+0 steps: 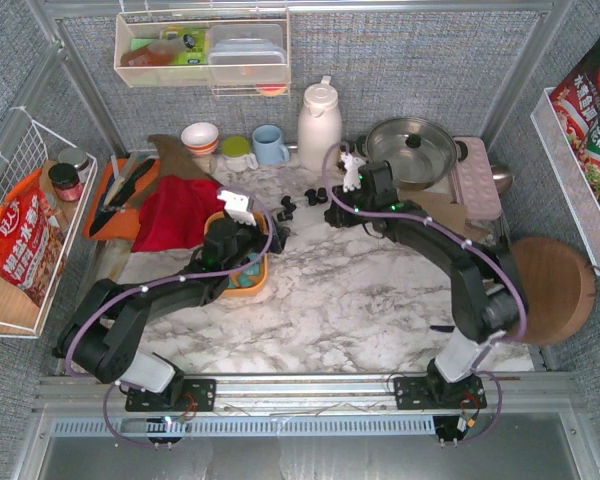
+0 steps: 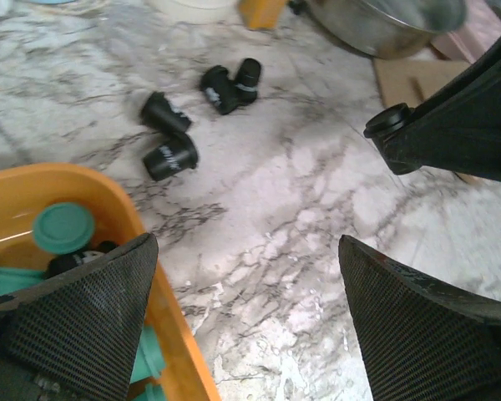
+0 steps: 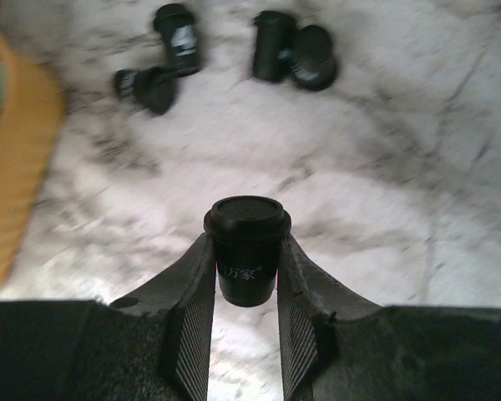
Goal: Mix the coffee capsules in the storage basket
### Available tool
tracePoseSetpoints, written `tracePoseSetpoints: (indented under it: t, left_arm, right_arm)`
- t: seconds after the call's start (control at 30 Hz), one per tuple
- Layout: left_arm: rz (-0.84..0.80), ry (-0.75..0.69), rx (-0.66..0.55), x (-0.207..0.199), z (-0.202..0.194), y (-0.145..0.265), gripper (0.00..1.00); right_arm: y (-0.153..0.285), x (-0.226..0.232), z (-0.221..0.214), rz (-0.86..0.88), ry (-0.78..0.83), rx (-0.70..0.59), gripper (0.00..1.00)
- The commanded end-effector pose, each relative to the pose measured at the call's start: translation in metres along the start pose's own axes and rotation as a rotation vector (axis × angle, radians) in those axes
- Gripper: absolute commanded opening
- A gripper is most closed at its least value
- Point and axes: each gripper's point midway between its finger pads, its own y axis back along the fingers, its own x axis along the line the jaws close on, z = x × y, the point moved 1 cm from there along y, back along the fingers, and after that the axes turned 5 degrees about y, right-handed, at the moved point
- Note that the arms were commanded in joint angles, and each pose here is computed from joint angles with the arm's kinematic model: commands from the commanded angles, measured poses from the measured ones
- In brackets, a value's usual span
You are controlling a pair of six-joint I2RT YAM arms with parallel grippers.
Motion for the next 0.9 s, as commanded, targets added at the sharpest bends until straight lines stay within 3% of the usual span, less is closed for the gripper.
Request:
tracePoseSetpoints:
  t: [0.0,0.13,0.4,0.87]
  left_arm:
    - [-0.291,-0.153,-0.119,-0.046,0.013,0.009,0.97]
    - [-0.435,-0.365,-0.180,-0.070,0.004,0.027,0.98]
    - [-0.575,-0.593,-0.199,-0.091,-0.024,0.043,0.99]
    - [-0.565,-0.733,-0.286,-0.104,-0.026,0.057,0.99]
  right_arm:
    - [0.035,0.055,0.025,0.220,-0.104,-0.172,0.17]
    - [0.068,0.091,0.021,0.303,-0.099,-0.202,0.17]
    - [0.103,0.132,0.005,0.380,-0.078,-0.215,0.17]
    - [0.096,0.160,-0.018,0.437,-0.094,-0.128,0.18]
